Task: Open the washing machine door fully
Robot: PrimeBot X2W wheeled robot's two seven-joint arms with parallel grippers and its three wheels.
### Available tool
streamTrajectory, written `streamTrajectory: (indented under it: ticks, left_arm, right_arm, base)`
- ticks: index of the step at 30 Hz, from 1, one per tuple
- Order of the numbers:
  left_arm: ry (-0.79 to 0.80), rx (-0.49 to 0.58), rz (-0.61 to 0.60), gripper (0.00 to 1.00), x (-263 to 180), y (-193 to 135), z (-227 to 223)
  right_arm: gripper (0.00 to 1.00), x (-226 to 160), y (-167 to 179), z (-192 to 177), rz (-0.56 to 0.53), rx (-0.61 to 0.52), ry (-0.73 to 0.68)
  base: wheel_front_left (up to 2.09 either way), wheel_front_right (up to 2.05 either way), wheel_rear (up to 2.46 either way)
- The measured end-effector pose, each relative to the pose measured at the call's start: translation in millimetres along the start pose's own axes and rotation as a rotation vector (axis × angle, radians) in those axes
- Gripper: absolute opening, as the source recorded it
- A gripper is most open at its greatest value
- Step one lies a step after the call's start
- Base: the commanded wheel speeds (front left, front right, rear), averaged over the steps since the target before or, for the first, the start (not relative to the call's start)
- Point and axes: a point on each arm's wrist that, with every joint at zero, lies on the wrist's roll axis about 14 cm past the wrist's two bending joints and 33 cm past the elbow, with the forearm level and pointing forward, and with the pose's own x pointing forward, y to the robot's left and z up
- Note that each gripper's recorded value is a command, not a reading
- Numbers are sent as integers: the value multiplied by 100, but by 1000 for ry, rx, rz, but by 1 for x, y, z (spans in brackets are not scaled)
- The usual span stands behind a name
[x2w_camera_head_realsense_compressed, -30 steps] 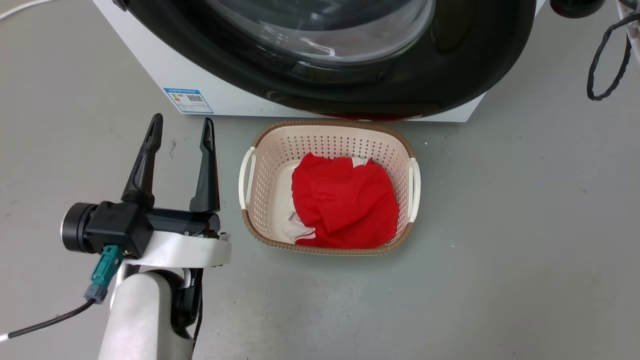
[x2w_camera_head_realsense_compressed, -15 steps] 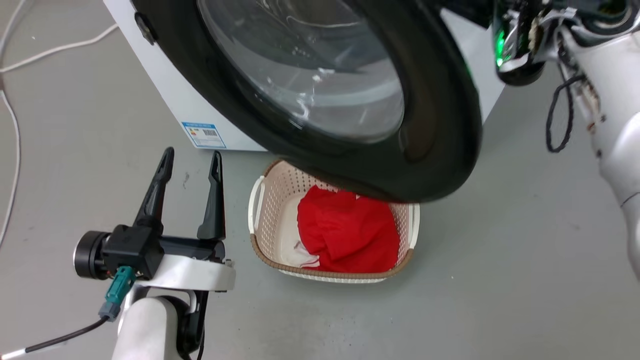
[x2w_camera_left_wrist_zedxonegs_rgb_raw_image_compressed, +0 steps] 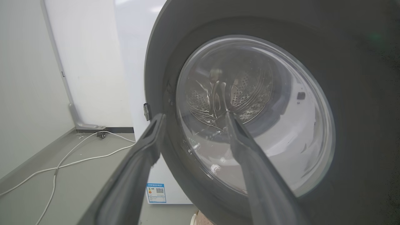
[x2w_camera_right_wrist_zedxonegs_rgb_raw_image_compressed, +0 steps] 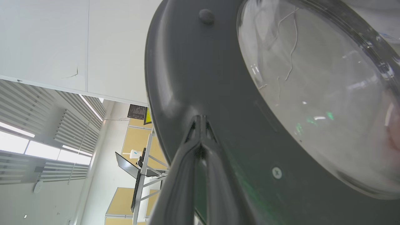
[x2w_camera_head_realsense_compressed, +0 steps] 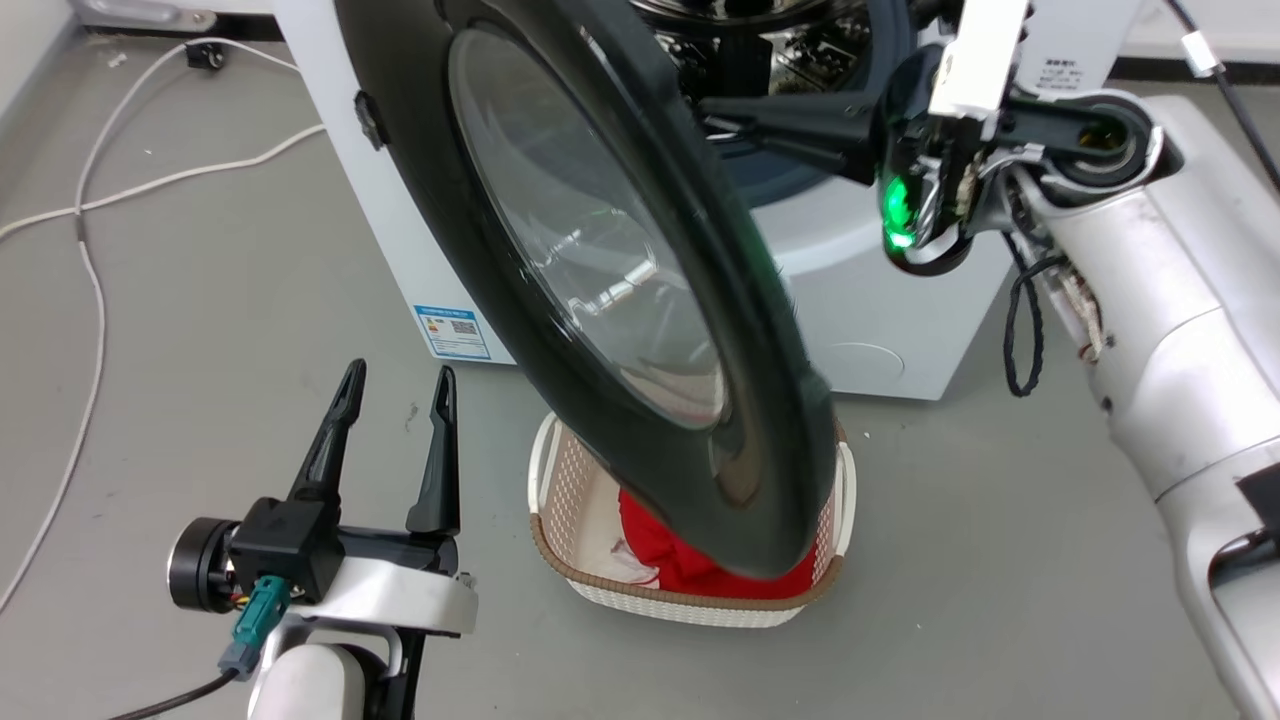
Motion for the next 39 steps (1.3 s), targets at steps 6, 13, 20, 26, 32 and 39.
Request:
streamTrajectory:
  ticks: [6,13,20,26,32,39]
  left_arm:
    - [-6,5,29,100,-12,8,6]
    - [-1,13,60,100,-22,17,7]
    - [-3,24,87,100,-30,26,10]
    - [-4,32,100,100,-34,31,12]
    - [2,28,93,100,-36,27,10]
    - [9,20,74,100,-34,21,6]
  right_arm:
    - [0,24,13,-35,51,-26,107]
    - [0,50,14,-81,98,-18,219]
    - [0,66,22,-111,159,3,258]
    - [0,75,29,-120,192,17,207]
    - [0,69,26,-98,191,14,-2]
    - [100,7,-23,-42,87,-35,-456]
  base:
    - [0,0,0]
    - [0,0,0]
    - [0,0,0]
    - [0,0,0]
    - [0,0,0]
    - [0,0,0]
